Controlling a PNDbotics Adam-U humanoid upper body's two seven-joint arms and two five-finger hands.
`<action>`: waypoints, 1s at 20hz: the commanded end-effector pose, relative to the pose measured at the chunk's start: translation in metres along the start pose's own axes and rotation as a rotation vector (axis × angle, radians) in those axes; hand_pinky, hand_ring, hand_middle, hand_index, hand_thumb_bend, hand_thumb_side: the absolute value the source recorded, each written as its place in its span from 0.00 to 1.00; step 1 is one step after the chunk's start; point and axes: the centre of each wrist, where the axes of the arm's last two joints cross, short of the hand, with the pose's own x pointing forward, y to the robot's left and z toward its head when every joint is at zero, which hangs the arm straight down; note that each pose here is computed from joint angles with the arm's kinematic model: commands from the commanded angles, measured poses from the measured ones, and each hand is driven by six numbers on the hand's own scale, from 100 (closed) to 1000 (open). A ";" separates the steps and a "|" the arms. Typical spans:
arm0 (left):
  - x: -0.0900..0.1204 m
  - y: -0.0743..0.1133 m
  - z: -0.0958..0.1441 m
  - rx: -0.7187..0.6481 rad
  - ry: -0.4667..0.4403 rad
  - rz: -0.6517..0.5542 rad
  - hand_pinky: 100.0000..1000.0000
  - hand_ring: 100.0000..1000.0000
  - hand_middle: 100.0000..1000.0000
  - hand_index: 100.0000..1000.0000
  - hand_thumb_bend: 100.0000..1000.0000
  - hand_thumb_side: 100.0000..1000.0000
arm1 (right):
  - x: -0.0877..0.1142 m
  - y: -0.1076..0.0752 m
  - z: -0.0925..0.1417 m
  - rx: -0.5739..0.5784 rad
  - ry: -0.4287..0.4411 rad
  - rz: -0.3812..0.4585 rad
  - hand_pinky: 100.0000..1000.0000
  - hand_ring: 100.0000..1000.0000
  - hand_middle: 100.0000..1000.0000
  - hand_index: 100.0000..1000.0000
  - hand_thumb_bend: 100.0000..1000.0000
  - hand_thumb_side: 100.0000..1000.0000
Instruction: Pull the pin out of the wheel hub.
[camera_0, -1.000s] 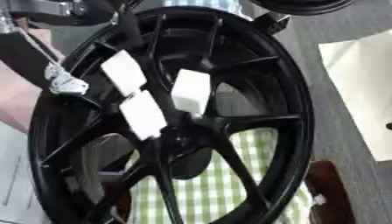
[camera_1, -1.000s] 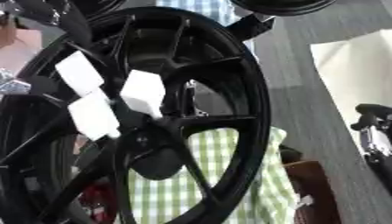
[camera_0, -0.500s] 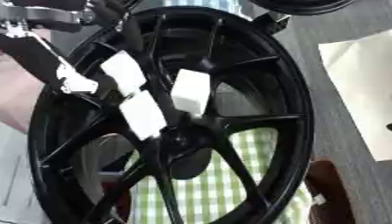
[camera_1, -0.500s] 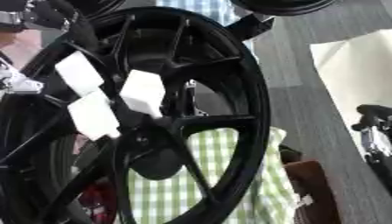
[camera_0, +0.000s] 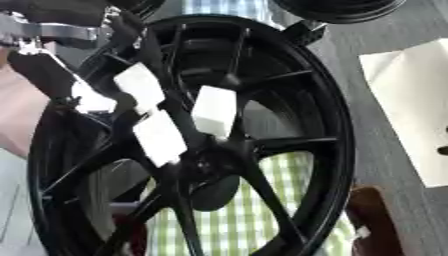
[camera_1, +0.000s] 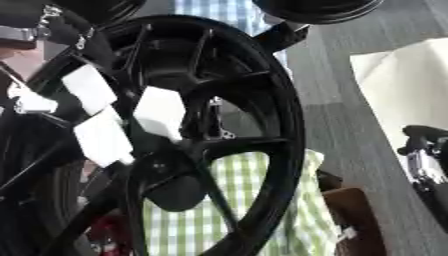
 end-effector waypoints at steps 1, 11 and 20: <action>0.000 0.010 0.005 -0.121 -0.068 -0.131 0.90 0.84 0.78 0.82 0.19 0.43 | 0.004 -0.002 -0.001 -0.005 -0.011 0.006 0.87 0.61 0.75 0.73 0.00 0.77; -0.007 0.000 0.001 -0.147 -0.075 -0.107 0.90 0.82 0.74 0.80 0.14 0.27 | 0.003 -0.002 -0.001 -0.008 -0.001 0.003 0.87 0.61 0.75 0.73 0.00 0.78; -0.006 -0.009 -0.005 -0.152 -0.125 -0.061 0.84 0.68 0.49 0.60 0.00 0.22 | 0.003 -0.002 -0.001 -0.017 0.007 0.001 0.87 0.61 0.75 0.73 0.00 0.78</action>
